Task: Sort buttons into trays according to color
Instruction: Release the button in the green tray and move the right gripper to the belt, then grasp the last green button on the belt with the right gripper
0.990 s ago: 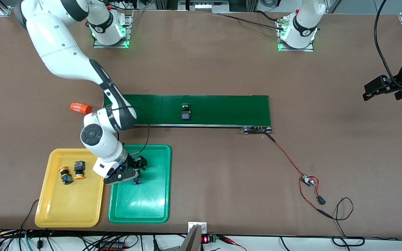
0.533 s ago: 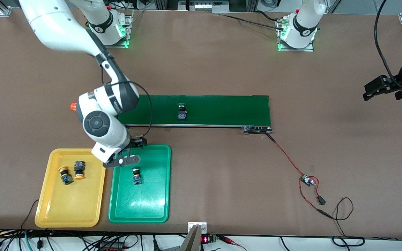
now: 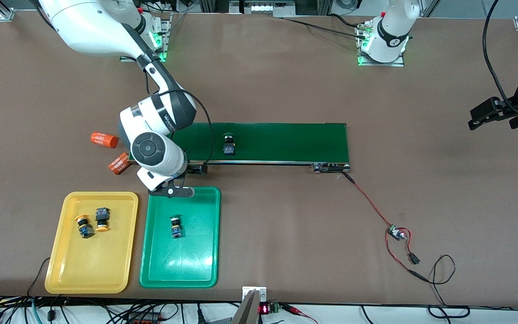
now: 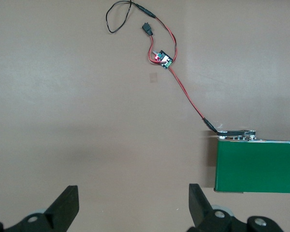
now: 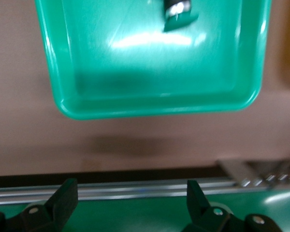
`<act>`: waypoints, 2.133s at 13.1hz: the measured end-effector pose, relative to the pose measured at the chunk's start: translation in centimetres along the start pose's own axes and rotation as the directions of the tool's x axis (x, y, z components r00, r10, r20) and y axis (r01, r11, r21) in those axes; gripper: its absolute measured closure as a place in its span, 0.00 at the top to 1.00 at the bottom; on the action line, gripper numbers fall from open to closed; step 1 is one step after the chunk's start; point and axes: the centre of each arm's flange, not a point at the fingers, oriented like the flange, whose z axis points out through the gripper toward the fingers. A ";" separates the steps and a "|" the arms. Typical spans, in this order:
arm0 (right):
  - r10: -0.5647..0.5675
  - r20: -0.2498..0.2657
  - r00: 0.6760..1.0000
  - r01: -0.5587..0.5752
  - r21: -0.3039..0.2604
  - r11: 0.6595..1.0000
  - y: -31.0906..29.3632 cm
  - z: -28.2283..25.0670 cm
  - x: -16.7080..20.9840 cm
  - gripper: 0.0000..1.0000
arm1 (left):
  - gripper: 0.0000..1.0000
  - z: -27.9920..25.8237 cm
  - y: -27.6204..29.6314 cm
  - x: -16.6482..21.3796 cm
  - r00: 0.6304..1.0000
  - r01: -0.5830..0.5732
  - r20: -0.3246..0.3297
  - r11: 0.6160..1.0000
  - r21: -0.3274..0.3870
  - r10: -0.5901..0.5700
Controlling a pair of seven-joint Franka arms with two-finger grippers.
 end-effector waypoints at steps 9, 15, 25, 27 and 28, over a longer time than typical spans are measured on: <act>0.063 0.027 0.998 -0.064 0.002 0.998 -0.1 -0.2 -5.2 1.00 | 1.00 0.0 -0.7 0.0 1.000 0.012 0.001 1.000 0.001 -0.012; 0.038 -0.093 0.995 -0.032 0.066 0.997 0.7 3.7 -10.6 1.00 | 1.00 0.0 -0.9 0.0 1.000 0.016 0.000 1.000 0.001 -0.016; 0.009 -0.120 0.993 0.001 0.079 0.997 -0.2 4.7 -12.5 1.00 | 1.00 -0.2 -1.0 0.3 1.000 0.017 -0.023 1.000 0.000 -0.017; 0.004 -0.112 0.994 0.004 0.072 0.997 0.0 5.2 -12.7 1.00 | 1.00 -0.2 -1.3 0.3 0.999 0.021 -0.024 1.000 0.000 -0.021; 0.000 -0.110 0.994 0.008 0.070 0.998 0.2 5.6 -12.9 1.00 | 1.00 -0.2 -1.4 0.3 0.999 0.022 -0.024 1.000 0.000 -0.022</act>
